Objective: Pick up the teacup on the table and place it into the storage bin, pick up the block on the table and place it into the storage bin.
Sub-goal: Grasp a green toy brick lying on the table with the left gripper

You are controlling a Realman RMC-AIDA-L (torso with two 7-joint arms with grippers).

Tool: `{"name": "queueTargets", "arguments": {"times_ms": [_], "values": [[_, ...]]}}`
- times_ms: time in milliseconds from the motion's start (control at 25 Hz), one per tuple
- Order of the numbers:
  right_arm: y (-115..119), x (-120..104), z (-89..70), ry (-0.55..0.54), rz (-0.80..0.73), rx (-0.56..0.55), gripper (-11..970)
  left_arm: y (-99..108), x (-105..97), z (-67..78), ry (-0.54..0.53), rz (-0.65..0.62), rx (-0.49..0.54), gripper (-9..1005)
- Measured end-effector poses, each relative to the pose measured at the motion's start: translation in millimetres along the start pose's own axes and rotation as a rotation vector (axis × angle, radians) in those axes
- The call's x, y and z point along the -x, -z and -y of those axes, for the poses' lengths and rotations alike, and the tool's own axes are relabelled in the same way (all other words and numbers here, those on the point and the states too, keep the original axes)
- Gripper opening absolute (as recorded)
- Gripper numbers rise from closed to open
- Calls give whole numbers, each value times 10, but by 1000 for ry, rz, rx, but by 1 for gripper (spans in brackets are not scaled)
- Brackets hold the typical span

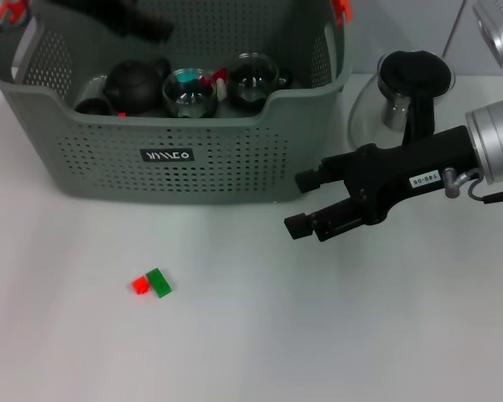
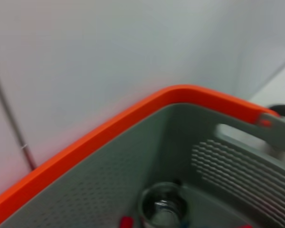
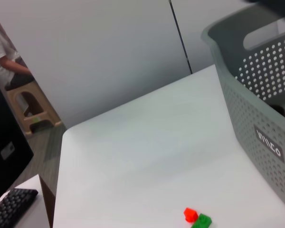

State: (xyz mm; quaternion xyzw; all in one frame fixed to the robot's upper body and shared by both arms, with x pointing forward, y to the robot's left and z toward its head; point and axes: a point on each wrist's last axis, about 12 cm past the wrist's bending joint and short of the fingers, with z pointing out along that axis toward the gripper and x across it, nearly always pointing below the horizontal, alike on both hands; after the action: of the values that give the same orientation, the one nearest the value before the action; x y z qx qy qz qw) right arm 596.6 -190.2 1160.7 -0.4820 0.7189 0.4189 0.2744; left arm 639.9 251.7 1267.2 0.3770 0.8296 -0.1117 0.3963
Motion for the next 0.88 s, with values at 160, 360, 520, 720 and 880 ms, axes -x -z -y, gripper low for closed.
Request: {"name": "queueTargets", "arguments": {"times_ms": [160, 360, 520, 720, 880], "values": [[21, 17, 2, -14, 32, -3, 944, 260, -124, 288, -121, -67, -34, 591], [28, 29, 0, -22, 61, 1, 944, 356, -344, 696, -212, -151, -129, 802], [37, 25, -2, -23, 62, 4, 944, 304, -477, 979, -276, -217, -188, 907], [56, 0, -24, -20, 48, 23, 944, 23, -614, 1183, -305, -333, -255, 969], [81, -61, -50, -15, 22, 41, 944, -265, -705, 1163, -273, -413, -251, 968]]}}
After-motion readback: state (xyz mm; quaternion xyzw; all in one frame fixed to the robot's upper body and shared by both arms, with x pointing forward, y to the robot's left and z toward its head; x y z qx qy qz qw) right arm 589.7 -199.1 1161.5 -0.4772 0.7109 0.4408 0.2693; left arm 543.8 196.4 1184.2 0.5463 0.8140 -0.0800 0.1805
